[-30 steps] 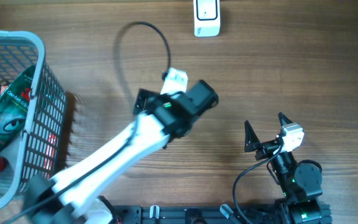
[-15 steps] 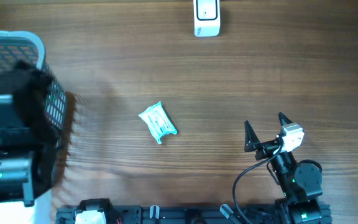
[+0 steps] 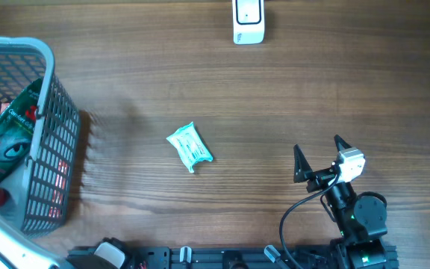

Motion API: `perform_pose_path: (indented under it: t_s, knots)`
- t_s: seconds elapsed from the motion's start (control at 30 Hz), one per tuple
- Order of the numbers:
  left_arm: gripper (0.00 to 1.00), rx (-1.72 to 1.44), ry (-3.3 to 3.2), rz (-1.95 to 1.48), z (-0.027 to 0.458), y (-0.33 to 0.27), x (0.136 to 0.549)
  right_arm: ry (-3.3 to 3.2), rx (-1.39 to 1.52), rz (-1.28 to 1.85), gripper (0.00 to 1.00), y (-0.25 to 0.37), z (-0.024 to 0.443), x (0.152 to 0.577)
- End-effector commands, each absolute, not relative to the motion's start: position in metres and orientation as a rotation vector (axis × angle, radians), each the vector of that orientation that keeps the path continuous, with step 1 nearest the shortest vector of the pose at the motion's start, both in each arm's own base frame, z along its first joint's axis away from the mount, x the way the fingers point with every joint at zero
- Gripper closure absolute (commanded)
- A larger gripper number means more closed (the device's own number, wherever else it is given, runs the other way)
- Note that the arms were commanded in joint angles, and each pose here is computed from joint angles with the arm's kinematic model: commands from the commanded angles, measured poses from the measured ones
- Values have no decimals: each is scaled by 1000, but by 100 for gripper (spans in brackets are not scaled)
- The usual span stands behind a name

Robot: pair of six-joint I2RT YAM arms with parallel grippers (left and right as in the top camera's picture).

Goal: Scan the item barcode
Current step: 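Reach left gripper into basket and grasp the orange-yellow bottle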

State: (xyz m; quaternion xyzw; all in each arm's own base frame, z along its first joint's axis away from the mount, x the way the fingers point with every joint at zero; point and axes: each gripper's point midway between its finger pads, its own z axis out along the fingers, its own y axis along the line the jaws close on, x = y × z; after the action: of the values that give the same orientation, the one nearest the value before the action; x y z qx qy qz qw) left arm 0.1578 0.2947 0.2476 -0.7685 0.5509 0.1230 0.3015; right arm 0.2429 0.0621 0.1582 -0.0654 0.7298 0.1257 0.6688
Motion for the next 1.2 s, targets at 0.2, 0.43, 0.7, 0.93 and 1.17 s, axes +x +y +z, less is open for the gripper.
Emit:
perform_pose_path:
  t_s: [0.2,0.43,0.7,0.93,1.17]
  knots:
    - [0,-2029,1810,415,179,334,155,1646,-142,305,0,64,158,242]
    - [0,-1974,1938,434,155,346,161,1645,-142,305,0,64,158,242]
    - [14,-1939,1978,445,140,359,168,1646,-142,305,0,64,158,242]
    - [70,-1939,1981,445,141,358,168,1646,-142,305,0,64,158,242]
    - [71,-1844,1907,445,183,347,177,1645,-142,305,0,64,158,242]
